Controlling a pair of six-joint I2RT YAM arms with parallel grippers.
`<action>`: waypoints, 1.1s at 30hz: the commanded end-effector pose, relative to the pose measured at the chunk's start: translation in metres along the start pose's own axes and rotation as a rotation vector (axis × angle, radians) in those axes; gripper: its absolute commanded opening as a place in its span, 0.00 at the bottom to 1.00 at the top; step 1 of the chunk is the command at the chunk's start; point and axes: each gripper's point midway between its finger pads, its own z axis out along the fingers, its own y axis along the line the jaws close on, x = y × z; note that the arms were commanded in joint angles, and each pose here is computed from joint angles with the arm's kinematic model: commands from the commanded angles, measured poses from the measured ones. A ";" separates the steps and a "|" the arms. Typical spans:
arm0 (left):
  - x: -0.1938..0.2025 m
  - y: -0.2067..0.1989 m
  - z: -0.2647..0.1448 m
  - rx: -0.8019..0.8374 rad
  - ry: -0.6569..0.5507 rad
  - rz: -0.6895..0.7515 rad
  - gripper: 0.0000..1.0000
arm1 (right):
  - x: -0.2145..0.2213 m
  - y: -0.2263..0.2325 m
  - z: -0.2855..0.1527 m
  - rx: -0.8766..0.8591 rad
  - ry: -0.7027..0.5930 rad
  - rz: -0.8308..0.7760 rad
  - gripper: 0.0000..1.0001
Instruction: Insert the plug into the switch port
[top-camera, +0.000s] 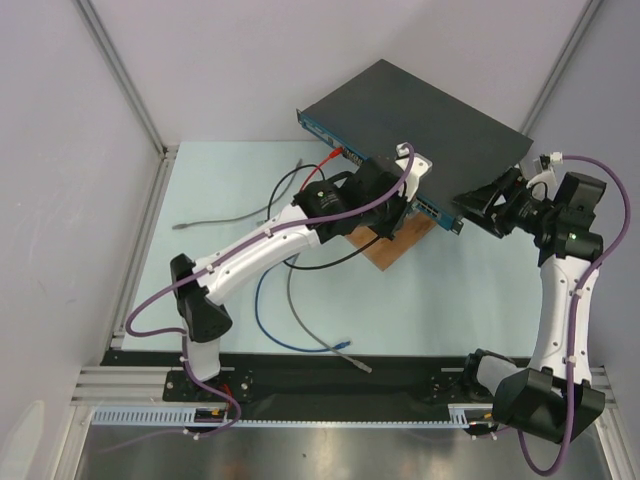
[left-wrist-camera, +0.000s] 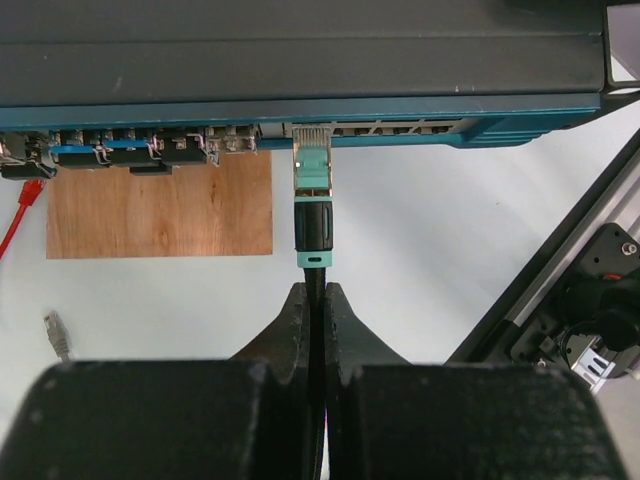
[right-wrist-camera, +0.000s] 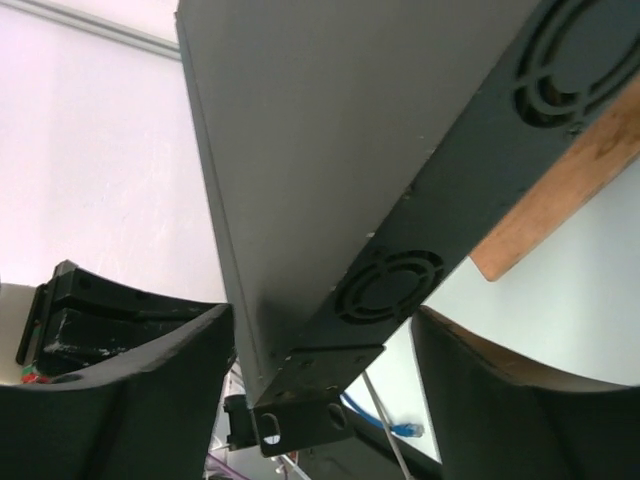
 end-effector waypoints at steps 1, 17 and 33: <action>-0.022 -0.007 -0.002 0.015 -0.068 0.015 0.00 | -0.003 0.010 -0.001 -0.028 -0.027 -0.030 0.74; -0.023 0.007 0.007 -0.036 -0.064 0.038 0.00 | 0.002 0.009 0.008 -0.068 -0.003 0.001 0.36; -0.035 0.021 0.005 -0.039 -0.078 0.017 0.00 | 0.006 0.006 0.012 -0.052 0.014 -0.024 0.03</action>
